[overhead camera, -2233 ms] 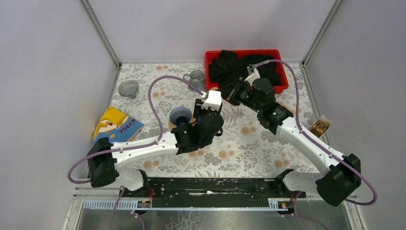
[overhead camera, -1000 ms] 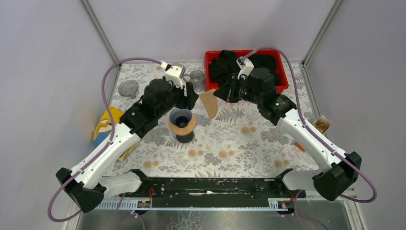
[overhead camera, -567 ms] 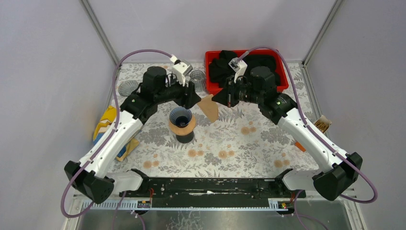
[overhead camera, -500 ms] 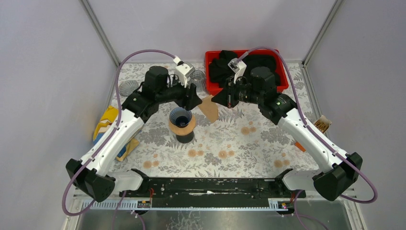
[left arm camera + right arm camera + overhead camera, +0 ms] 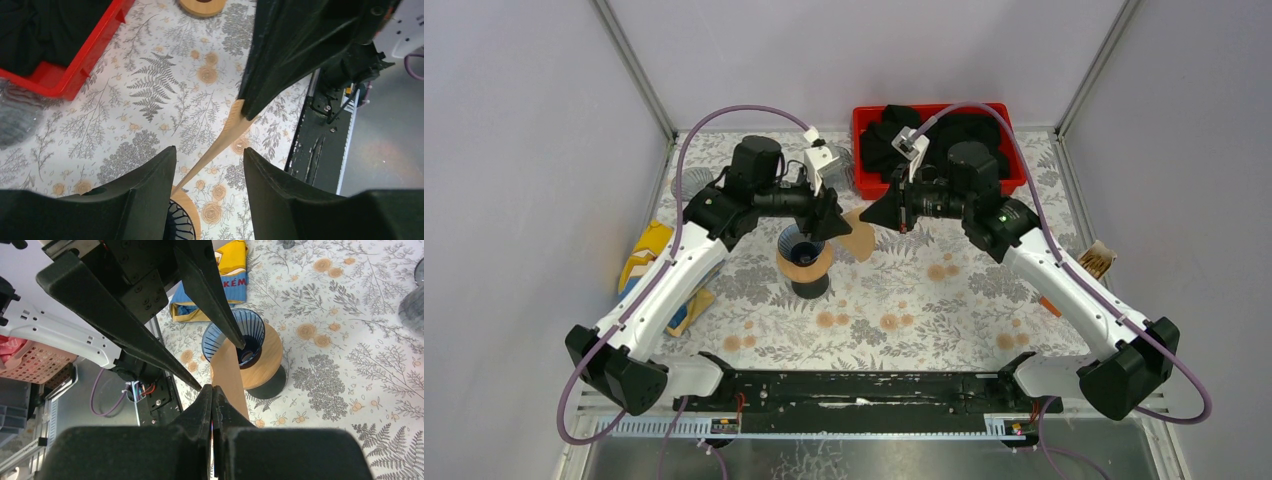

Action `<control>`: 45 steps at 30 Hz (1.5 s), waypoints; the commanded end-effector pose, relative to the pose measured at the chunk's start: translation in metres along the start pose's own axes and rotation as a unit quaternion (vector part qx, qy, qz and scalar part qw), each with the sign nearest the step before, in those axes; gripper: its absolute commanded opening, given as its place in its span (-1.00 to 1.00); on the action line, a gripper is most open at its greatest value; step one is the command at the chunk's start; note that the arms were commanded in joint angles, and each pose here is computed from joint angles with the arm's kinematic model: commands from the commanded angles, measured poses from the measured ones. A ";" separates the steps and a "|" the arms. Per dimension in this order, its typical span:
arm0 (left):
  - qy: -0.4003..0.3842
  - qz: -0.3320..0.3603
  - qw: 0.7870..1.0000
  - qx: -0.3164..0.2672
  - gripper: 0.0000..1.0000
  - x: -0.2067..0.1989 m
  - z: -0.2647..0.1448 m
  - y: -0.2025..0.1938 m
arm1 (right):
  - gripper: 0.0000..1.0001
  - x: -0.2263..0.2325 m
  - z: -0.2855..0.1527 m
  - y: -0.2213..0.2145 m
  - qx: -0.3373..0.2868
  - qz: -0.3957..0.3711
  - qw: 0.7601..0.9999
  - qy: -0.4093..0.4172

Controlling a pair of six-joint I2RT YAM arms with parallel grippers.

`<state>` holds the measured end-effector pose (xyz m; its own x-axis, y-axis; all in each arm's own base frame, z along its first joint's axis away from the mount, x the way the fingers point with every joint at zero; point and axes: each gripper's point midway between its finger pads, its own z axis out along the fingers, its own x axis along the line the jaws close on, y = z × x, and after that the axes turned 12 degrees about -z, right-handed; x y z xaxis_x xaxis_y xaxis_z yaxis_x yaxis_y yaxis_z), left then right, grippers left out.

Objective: Place the coffee filter in the dripper
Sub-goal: Place the coffee filter in the coffee dripper.

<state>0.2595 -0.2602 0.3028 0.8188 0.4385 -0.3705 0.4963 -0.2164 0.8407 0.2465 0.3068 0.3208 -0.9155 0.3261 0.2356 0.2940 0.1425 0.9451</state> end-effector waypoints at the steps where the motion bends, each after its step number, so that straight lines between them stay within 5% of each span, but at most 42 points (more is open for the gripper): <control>1: -0.056 0.025 0.998 0.006 0.12 -0.020 -0.005 0.003 | -1.00 0.019 -0.003 0.014 -0.030 -0.050 0.997 0.046; 10: -0.089 0.027 0.996 0.018 -0.35 -0.030 -0.006 -0.006 | -1.00 0.024 -0.001 0.010 -0.032 -0.059 0.995 0.069; 17: -0.096 0.032 0.995 0.019 -1.00 -0.034 -0.008 -0.008 | -1.00 0.026 -0.002 0.007 -0.039 -0.066 0.994 0.075; 29: -0.110 0.040 0.993 -0.002 -1.00 -0.039 -0.021 -0.008 | -0.28 0.018 -0.024 0.005 -0.067 -0.097 0.993 0.023; 45: -0.132 0.018 0.988 -0.082 -1.00 -0.037 -0.040 0.012 | -0.15 0.016 -0.017 -0.026 -0.053 -0.061 0.994 0.069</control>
<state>0.2244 -0.2418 0.3238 0.8654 0.2340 -0.4431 0.4784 -0.1229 0.8695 0.2207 0.2869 0.2955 -0.9588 0.2329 0.1627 0.1909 0.1043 0.9761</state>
